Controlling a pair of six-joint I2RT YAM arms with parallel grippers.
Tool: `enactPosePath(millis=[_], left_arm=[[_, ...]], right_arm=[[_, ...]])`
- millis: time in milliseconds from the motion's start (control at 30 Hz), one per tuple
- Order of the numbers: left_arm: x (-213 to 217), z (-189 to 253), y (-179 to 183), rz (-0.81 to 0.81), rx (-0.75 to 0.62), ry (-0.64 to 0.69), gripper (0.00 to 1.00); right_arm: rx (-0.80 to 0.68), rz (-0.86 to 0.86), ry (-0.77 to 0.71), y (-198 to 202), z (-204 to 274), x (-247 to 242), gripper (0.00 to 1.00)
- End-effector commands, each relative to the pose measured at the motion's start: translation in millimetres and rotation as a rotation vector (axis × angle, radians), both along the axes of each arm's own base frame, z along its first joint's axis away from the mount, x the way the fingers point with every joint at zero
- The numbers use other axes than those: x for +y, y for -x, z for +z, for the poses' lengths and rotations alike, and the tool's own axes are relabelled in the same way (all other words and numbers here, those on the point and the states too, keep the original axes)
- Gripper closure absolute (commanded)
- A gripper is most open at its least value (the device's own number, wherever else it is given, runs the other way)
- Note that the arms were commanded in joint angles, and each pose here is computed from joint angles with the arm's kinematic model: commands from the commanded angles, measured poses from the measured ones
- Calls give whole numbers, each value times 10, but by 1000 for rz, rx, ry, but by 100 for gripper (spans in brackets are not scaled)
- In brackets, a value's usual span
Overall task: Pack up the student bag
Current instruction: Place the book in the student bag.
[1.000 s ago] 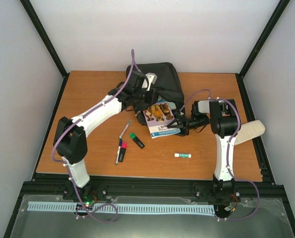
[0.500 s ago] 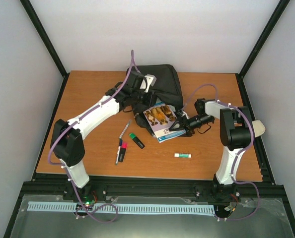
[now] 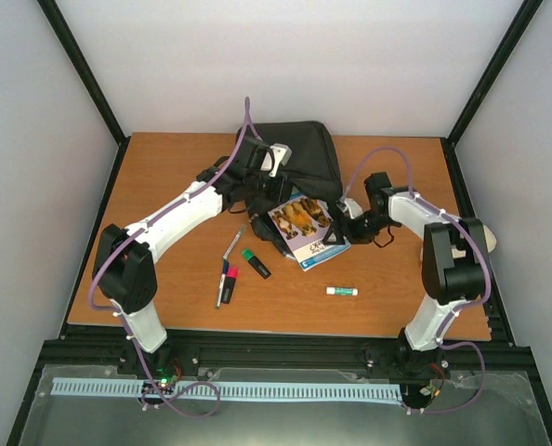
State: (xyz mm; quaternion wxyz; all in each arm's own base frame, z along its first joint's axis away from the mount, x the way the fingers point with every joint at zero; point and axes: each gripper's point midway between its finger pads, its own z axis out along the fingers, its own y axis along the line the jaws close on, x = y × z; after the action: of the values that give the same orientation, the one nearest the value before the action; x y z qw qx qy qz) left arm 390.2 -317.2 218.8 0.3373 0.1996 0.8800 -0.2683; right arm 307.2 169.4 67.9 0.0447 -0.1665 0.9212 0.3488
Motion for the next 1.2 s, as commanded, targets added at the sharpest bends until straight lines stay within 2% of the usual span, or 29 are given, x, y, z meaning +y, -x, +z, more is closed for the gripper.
enactPosePath(millis=[0,133,267,400,533,633,733,933,1167], left_arm=[[-103,494,26,-33,-85,122,99],[-109,453,31,-28,-66,124,99],[-123,471,44,-32,-51,136,99],[-122,431,67,-33,-30,136,99],[-128,385,67,-31,-10,131,99],[-135,367,80,-35,1,132,99],[-129,383,94,-37,-1,134,99],[-96,369,109,-32,-2,119,99],[-111,391,137,-43,8,129,99]], right_arm=[[-214,45,153,-140,77,-194,19],[-343,124,223,-5,178,-331,19],[-593,310,264,233,388,-422,28],[-850,518,292,448,620,-420,31],[-1013,681,342,575,734,-340,36],[-1073,787,383,621,733,-226,41],[-1129,875,446,603,670,-110,41],[-1149,1024,561,492,342,78,35],[-1202,1104,629,366,160,266,30]])
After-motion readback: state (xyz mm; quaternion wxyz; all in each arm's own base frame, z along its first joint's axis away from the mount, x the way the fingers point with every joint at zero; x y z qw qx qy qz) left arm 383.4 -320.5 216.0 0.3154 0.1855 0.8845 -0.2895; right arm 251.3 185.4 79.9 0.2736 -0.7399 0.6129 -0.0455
